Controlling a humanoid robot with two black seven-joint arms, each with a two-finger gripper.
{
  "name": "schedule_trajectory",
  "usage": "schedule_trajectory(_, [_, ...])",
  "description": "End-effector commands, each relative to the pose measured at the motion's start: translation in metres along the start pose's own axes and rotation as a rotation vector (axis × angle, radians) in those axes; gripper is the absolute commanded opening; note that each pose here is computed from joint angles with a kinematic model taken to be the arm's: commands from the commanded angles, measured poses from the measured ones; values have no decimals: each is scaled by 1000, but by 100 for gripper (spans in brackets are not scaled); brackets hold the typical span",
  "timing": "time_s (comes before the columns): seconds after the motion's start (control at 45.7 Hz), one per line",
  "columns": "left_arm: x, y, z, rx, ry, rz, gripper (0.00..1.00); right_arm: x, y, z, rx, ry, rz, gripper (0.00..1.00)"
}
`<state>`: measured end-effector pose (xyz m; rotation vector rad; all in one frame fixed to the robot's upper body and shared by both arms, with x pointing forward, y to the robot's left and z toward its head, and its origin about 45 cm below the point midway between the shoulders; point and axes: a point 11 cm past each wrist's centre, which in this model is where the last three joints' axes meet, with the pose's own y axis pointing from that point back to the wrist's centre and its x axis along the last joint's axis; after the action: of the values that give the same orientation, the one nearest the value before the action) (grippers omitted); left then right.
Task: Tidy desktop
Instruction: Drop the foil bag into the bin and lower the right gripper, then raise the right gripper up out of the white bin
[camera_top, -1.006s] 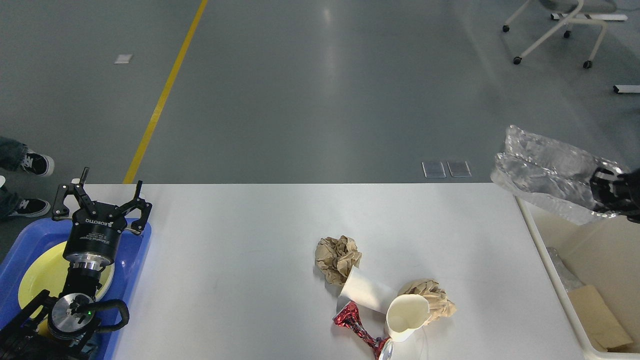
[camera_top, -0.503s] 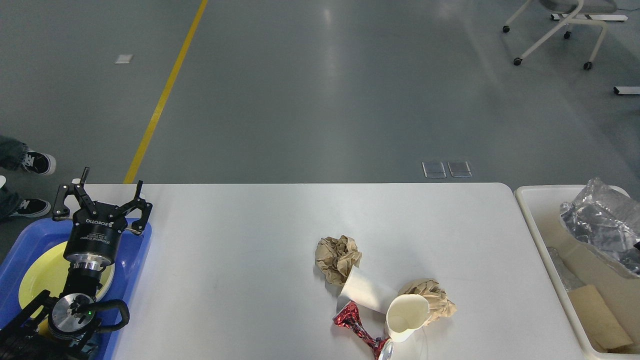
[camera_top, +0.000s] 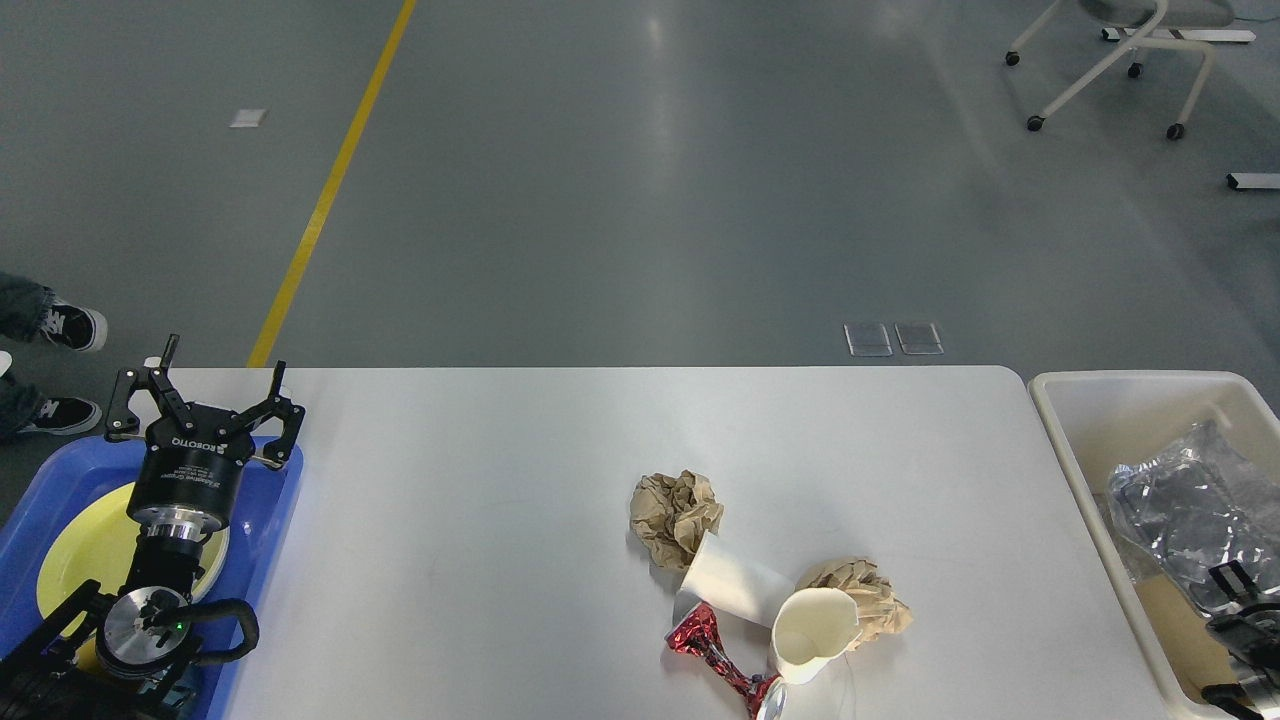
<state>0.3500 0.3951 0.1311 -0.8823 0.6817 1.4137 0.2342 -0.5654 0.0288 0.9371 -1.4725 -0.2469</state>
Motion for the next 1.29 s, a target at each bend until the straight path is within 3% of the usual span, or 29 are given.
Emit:
schedule_trajectory(0.0, [0,0,0,0,0,0,96,-5,0,1,-2,5,3,0])
schedule_trajectory(0.153, [0,0,0,0,0,0,96,-4,0,3,-1,22,7,0])
schedule_trajectory(0.175, [0,0,0,0,0,0,96,-2,0,3,-3,22,11,11])
schedule_trajectory(0.241, [0,0,0,0,0,0,96,5,-1,2,-2,14,28,81])
schedule_trajectory(0.262, [0,0,1,0,-1,0,96,7,-1,1,0,10,34,97])
schedule_trajectory(0.284, [0,0,0,0,0,0,96,8,-1,0,2,7,35,100])
schedule_trajectory(0.59, [0,0,0,0,1,-1,96,8,0,0,3,17,29,100])
schedule_trajectory(0.809, [0,0,0,0,1,-1,96,18,1,-24,48,41,33,100])
schedule_trajectory(1.006, [0,0,0,0,0,0,96,58,17,-94,172,284,-45,100])
schedule_trajectory(1.268, [0,0,0,0,0,0,96,88,95,-200,337,663,-271,100])
